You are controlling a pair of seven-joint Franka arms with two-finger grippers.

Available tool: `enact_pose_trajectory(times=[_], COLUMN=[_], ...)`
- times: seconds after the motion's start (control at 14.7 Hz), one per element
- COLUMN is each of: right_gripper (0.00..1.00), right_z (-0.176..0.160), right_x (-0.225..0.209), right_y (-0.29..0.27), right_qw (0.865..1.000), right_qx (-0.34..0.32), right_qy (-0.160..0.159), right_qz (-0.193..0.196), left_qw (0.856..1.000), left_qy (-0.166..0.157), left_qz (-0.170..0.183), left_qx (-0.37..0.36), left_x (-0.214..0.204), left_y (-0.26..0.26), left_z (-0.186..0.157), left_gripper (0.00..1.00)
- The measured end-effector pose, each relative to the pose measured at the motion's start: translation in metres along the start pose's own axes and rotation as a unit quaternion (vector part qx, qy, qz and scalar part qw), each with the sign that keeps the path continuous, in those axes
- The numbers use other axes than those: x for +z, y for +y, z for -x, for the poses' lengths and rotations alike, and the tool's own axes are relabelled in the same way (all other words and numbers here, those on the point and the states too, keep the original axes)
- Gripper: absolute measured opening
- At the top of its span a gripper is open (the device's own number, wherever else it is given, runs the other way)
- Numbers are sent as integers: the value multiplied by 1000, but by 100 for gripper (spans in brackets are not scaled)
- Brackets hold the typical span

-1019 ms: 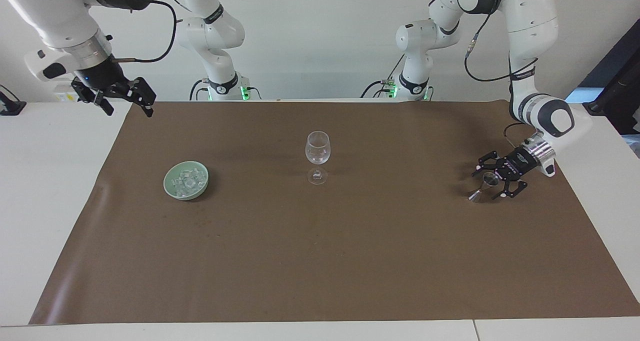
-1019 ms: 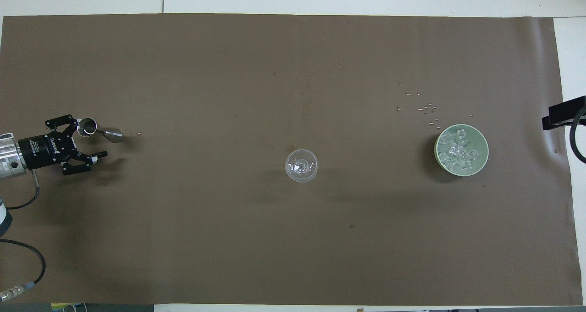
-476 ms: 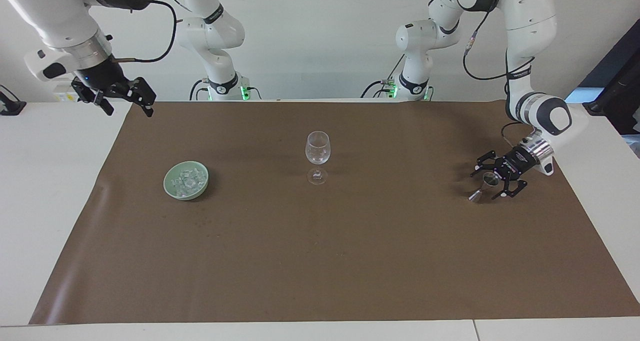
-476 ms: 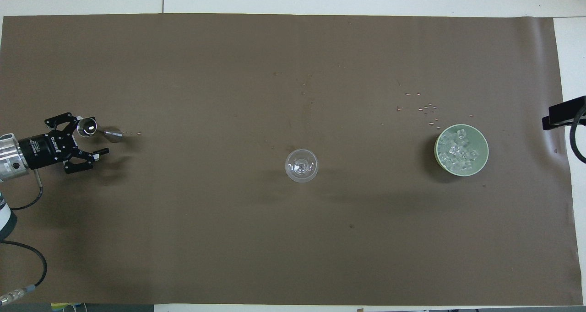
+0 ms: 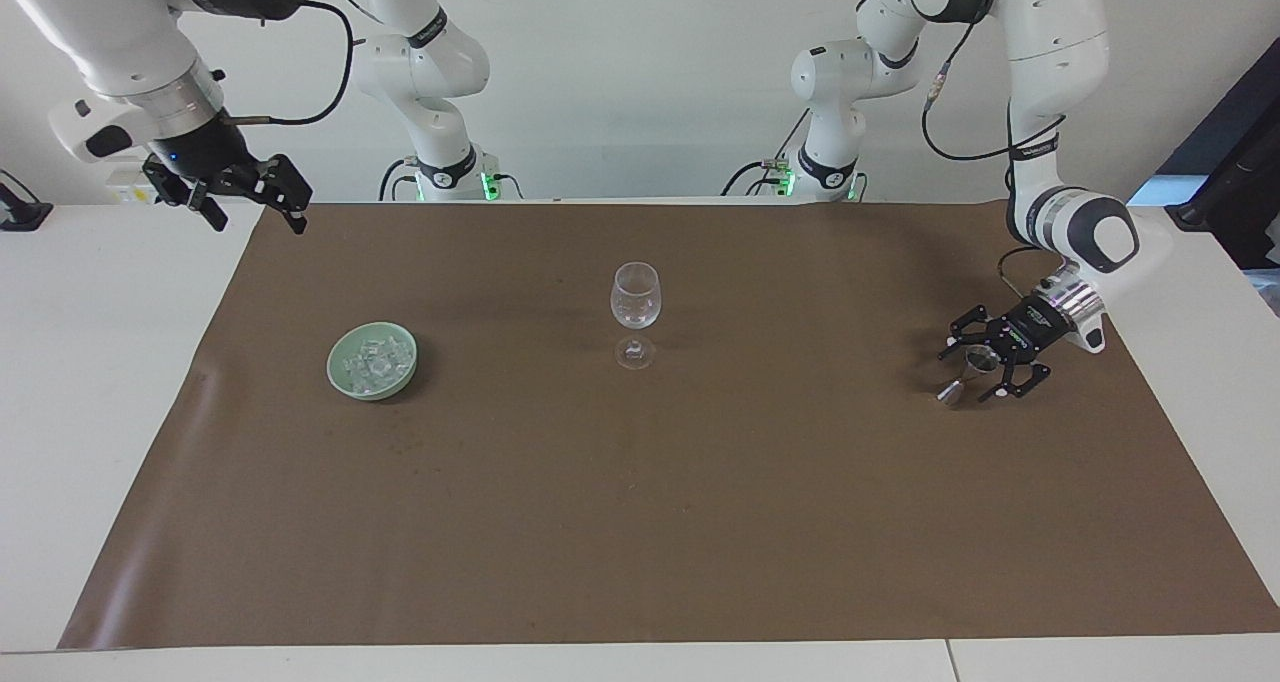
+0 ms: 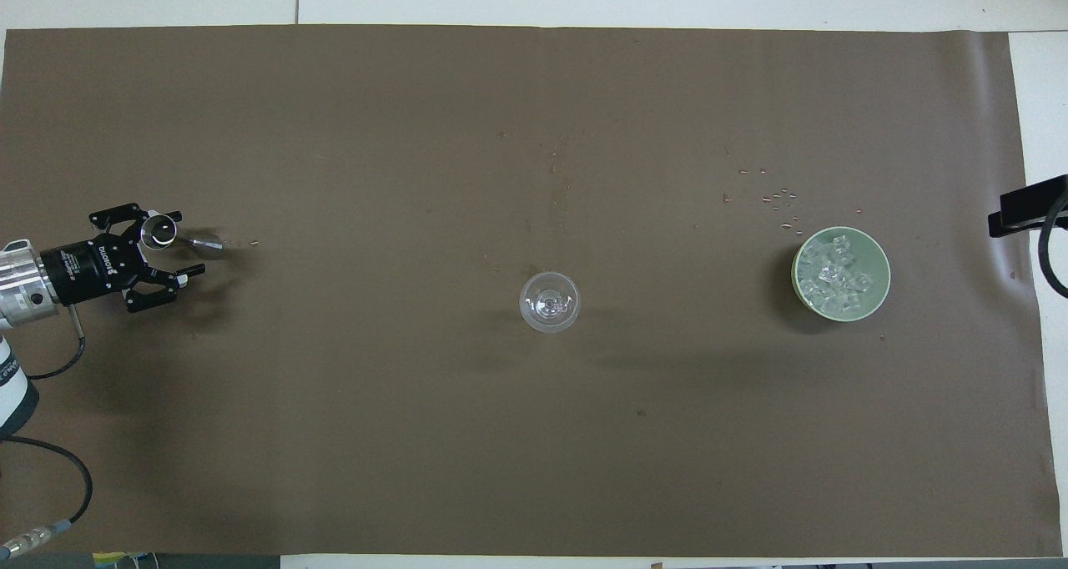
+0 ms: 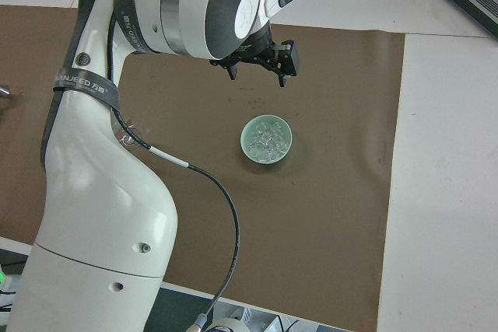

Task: Pour wine and add ice with both arms
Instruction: 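Lift the silver cup with the left gripper toward the clear glass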

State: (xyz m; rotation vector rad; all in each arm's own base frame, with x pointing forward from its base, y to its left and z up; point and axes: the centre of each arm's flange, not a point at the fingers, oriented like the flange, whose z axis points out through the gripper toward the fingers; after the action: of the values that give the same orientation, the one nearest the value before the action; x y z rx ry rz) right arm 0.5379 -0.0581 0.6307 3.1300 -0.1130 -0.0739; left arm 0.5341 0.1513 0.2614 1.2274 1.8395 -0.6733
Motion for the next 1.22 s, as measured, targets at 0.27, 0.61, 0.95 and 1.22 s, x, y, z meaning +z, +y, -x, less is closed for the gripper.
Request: enact_pose_trajectory(times=[0.27,0.61,0.95,1.22], right_gripper=[100,100,100,100], right_z=[0,0,0,0], right_x=[0,0,0,0], right_y=[0,0,0,0], right_qw=[1000,1000,1000,1000], right_qx=[0,0,0,0], right_qy=[0,0,0,0], right_qz=[0,0,0,0], left_qw=[1000,1000,999,998], left_qy=[-1,-4,-25,-48], left_qz=[3,9,13,5], left_qx=[7,13,39,45], left_x=[-3,-9,-21,-25], left_y=[1,2,-10,-30], left_z=[5,13,51,117], left_gripper=[30,22,22,22])
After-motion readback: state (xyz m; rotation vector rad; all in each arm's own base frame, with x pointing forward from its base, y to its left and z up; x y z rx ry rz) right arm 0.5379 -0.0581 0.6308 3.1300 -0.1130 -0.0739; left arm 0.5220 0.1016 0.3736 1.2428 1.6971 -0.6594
